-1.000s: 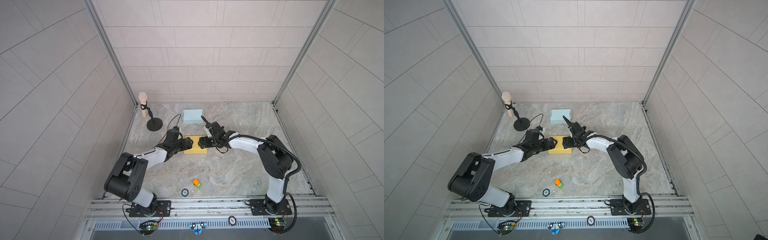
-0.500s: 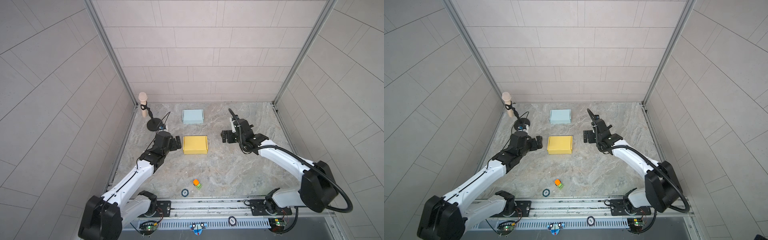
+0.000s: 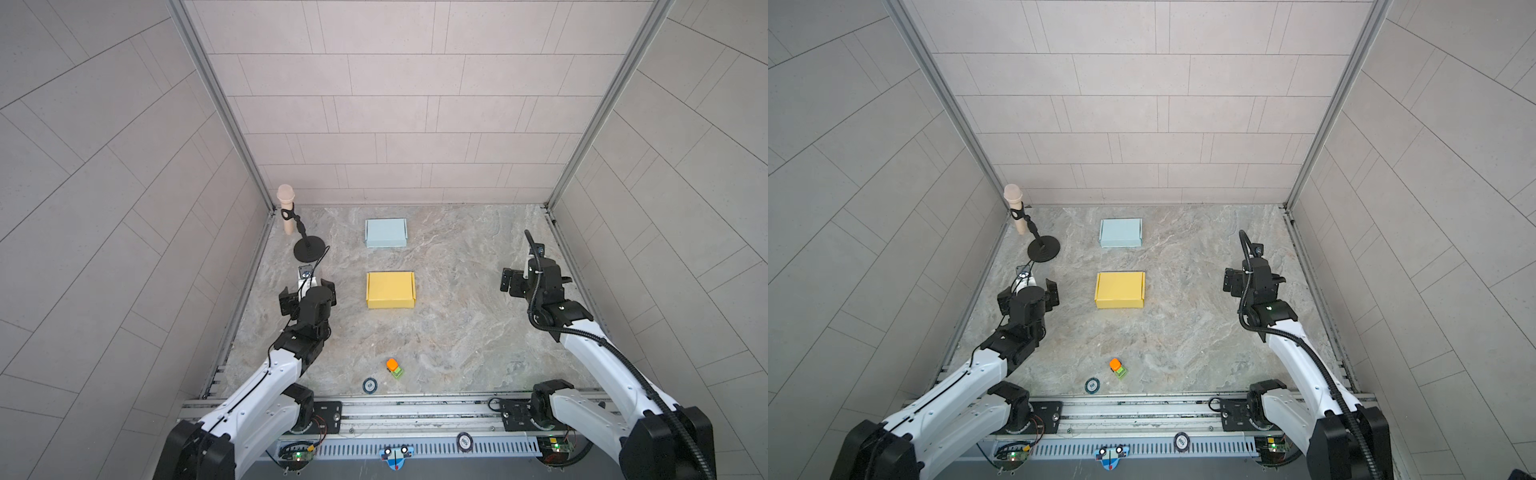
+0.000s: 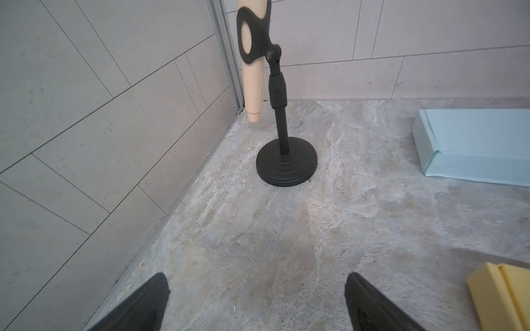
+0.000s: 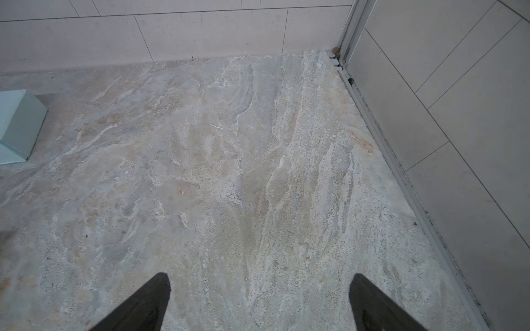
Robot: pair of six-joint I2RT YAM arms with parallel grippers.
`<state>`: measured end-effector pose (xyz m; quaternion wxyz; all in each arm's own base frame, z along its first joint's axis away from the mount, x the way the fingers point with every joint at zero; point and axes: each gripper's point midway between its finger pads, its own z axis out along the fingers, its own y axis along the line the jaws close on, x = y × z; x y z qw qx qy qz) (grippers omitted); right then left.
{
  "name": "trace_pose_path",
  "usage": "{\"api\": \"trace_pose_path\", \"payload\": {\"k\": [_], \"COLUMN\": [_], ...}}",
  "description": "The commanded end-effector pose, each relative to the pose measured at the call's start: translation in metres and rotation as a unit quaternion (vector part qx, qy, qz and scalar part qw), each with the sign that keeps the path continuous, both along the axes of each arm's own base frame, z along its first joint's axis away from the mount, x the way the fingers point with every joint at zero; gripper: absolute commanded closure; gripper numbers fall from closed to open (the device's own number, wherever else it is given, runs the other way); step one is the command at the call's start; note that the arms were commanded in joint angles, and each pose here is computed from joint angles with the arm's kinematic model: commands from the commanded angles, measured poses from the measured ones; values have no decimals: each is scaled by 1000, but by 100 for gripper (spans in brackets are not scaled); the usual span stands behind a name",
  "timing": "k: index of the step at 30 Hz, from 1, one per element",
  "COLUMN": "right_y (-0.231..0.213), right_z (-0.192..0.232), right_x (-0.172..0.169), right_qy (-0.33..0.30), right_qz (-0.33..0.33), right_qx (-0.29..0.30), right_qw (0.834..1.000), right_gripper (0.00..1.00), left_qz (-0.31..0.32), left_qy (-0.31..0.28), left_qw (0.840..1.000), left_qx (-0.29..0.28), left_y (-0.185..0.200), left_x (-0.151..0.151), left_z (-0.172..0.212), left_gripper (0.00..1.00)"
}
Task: Fold the paper box
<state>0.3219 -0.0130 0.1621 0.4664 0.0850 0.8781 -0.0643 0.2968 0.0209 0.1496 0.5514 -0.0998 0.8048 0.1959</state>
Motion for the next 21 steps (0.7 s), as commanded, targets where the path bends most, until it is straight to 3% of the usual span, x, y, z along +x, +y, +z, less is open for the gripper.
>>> {"api": "trace_pose_path", "payload": {"k": [1, 13, 21], "right_y": [0, -30, -25], "right_z": [1, -11, -39], "right_x": [6, 9, 34], "right_qy": [-26, -137, -121], "right_qz": [28, -51, -31], "right_qx": [-29, -66, -66], "right_qw": [999, 987, 990], "right_gripper": [1, 0, 0], "left_qz": [14, -26, -60], "left_qy": [-75, -94, -69], "left_qw": [997, 995, 996], "left_qx": [8, -11, -22], "left_y": [10, 5, -1], "left_x": [11, 57, 86], "left_z": [19, 4, -15], "left_gripper": [0, 0, 0]}}
